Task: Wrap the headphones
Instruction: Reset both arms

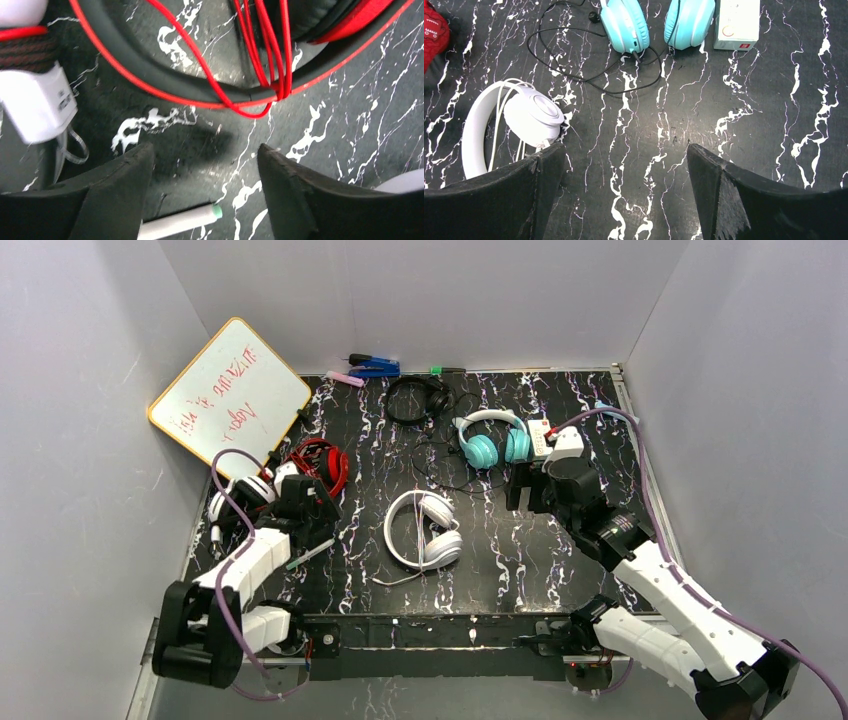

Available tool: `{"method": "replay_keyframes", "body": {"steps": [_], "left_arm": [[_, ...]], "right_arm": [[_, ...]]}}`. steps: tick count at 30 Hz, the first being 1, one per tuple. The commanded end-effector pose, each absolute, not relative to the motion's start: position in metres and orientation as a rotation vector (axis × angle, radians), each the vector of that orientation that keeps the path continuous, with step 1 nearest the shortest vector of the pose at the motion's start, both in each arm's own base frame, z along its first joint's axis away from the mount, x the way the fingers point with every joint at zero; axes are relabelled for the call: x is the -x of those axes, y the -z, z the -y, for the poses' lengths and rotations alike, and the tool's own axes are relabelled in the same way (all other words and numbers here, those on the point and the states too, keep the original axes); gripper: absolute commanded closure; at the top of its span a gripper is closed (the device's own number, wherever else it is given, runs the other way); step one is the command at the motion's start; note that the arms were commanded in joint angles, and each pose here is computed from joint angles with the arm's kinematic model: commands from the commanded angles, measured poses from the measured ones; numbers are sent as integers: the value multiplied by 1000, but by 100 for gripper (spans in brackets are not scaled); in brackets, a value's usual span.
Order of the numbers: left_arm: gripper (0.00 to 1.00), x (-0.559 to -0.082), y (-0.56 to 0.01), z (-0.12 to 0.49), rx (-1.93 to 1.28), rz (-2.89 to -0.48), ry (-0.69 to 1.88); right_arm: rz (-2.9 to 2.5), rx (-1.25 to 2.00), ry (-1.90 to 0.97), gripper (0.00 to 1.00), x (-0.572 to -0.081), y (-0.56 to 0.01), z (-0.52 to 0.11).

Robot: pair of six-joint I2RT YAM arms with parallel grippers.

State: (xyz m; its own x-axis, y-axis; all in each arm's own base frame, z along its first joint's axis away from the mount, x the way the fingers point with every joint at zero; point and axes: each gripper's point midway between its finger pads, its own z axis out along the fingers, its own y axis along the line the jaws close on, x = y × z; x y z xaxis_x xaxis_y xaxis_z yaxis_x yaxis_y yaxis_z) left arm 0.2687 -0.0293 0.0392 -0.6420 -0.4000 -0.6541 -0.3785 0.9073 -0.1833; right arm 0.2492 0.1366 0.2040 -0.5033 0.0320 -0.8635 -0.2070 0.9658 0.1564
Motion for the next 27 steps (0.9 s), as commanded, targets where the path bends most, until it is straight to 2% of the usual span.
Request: {"method": "replay_keyframes", "body": {"steps": [1,2,5,6,8,12,14,15,16,17,18,22,27], "left_arm": [[35,-306,-49,38,541,-2250,147],[42,-312,-47,36,547,-2247,144],[72,-338,-42,36,484,-2243,118],[75,-348,-40,37,448,-2248,105],[75,-368,-39,36,414,-2252,69],[69,-406,-38,33,334,-2243,4],[61,-412,-32,36,281,-2260,-2],[52,-411,-33,37,273,-2267,9],[34,-406,-35,37,262,-2264,13],[8,-400,-40,37,259,-2242,21],[2,-394,-47,35,267,-2207,29],[2,-363,-76,15,285,-2069,-43],[2,-329,-76,-3,287,-2002,-117]], "right_arm": [[-2053,99,-279,1,-253,-208,-132],[-2050,98,-277,1,-254,-208,-132],[-2048,98,-284,1,-257,-206,-135],[-2049,99,-289,1,-258,-206,-136],[-2053,99,-298,1,-260,-205,-139],[-2061,100,-306,1,-260,-203,-141],[-2065,93,-298,1,-261,-199,-139],[-2068,91,-293,1,-262,-195,-138],[-2076,96,-295,1,-262,-190,-139],[-2086,99,-294,1,-264,-185,-139],[-2091,86,-295,1,-266,-182,-138],[-1996,60,-347,1,-279,-181,-133],[-1889,31,-350,1,-300,-171,-111]]}}
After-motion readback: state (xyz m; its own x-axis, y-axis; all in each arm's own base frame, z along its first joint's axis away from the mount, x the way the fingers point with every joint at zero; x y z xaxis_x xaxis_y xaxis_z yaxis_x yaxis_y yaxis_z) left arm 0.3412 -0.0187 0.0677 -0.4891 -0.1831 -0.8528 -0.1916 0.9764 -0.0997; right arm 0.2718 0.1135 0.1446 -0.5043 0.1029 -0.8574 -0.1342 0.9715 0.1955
